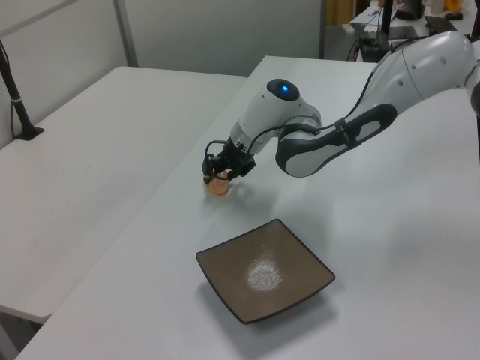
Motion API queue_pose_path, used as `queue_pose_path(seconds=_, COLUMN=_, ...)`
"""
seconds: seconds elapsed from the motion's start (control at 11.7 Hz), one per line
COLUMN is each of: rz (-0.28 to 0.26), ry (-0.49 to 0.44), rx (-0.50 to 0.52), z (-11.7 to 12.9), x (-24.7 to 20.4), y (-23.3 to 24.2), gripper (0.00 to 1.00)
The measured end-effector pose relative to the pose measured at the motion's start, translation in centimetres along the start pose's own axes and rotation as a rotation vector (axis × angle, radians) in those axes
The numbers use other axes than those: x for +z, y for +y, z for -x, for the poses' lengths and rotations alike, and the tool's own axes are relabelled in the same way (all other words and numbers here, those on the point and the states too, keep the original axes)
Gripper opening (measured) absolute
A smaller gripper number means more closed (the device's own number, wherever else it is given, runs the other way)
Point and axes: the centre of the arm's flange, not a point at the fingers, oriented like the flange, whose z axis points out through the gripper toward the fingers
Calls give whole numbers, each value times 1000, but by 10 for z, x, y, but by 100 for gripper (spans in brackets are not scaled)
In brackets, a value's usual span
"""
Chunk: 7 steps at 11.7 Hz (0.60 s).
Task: Bread is placed on a ceramic plate
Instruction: 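Close the gripper around the bread roll, then lift the bread roll and carry it over the brown square plate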
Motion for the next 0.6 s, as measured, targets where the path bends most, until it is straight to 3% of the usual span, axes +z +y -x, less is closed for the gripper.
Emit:
queue_pose_path(seconds=0.09, rz=-2, ry=3, rx=-3, z=0, x=0, y=-1, gripper=43)
queue_pose_path(seconds=0.6, rz=-42, ry=34, rx=-14, z=-14, x=-27, y=-19, gripper=41)
